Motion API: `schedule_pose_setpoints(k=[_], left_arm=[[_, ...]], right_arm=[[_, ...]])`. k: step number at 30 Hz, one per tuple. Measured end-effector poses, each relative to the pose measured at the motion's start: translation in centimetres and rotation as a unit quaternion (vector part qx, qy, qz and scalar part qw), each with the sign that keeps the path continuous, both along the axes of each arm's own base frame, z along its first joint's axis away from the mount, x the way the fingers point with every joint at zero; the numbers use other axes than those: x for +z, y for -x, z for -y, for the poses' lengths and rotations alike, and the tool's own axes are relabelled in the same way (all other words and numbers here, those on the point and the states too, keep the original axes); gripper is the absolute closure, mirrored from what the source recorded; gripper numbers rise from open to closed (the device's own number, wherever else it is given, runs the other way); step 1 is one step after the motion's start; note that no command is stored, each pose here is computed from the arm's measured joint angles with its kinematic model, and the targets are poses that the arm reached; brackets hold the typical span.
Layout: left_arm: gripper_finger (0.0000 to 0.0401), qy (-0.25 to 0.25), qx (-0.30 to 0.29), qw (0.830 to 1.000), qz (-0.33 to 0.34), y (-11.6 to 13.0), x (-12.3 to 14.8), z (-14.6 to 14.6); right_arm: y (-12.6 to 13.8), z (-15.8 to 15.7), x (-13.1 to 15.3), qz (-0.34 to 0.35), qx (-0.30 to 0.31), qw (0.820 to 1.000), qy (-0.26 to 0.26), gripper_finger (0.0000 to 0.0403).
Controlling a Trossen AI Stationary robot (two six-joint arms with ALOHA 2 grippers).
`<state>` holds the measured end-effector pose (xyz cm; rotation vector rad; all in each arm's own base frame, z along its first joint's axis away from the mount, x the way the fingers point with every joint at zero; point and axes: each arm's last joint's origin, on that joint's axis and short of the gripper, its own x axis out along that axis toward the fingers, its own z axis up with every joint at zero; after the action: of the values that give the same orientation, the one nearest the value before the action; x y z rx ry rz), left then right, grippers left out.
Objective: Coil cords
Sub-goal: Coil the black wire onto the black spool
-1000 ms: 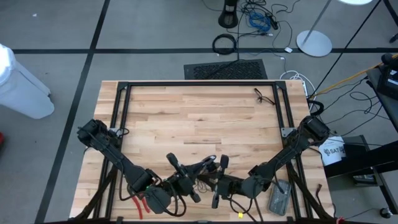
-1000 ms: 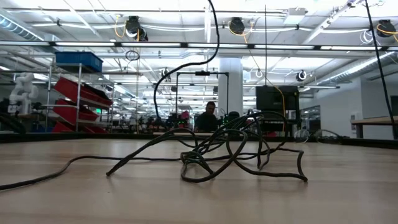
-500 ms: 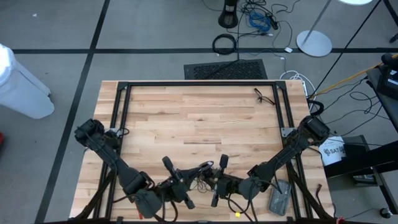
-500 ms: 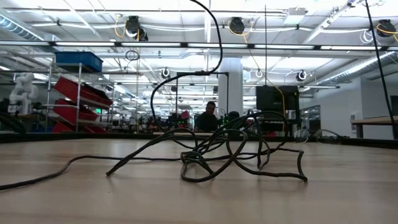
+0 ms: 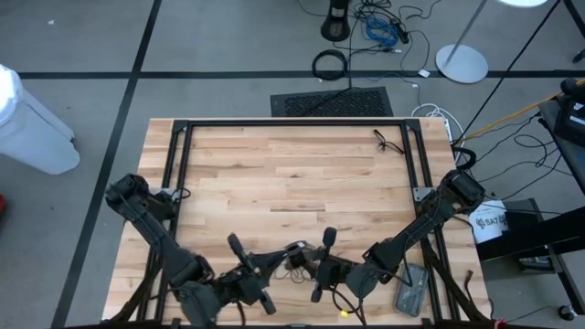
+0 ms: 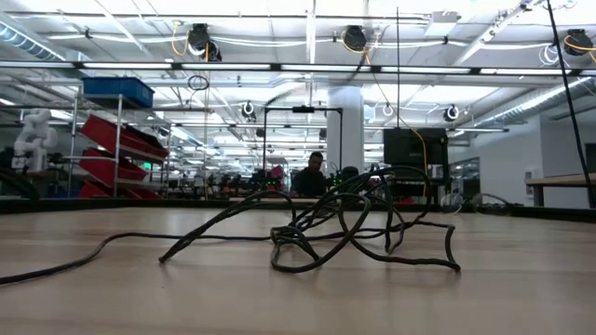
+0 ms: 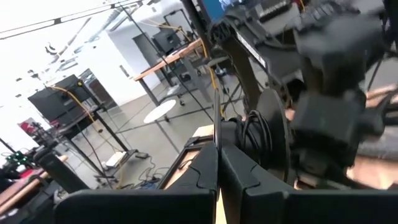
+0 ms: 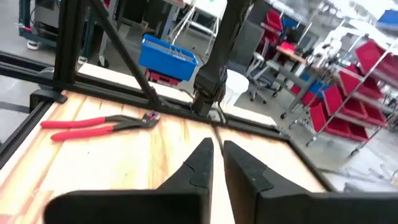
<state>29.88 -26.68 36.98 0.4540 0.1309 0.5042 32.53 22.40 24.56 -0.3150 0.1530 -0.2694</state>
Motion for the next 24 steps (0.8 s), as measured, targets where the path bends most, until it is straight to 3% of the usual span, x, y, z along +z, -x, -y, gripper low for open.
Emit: schedule_pose_setpoints(k=[9,13,17,24], left_arm=[[0.0399,0.016,-0.026,0.999,0.015,3.6,1.9,1.4],[0.0399,0.0,-0.001,1.0,0.006,4.7,2.0,2.0],[0.0399,-0.017,0.035,0.999,-0.004,5.6,2.1,2.3],[0.0399,-0.019,0.037,0.999,-0.006,5.8,2.1,2.5]], right_arm=[[-0.8,1.8,-1.8,-0.058,-0.004,0.997,-0.054,0.0336],[-1.2,2.3,-2.1,-0.078,0.024,0.994,-0.077,0.0331],[-1.2,2.2,-2.1,-0.083,0.039,0.992,-0.081,0.033],[-1.0,2.3,-2.6,-0.107,0.036,0.991,-0.073,0.033]])
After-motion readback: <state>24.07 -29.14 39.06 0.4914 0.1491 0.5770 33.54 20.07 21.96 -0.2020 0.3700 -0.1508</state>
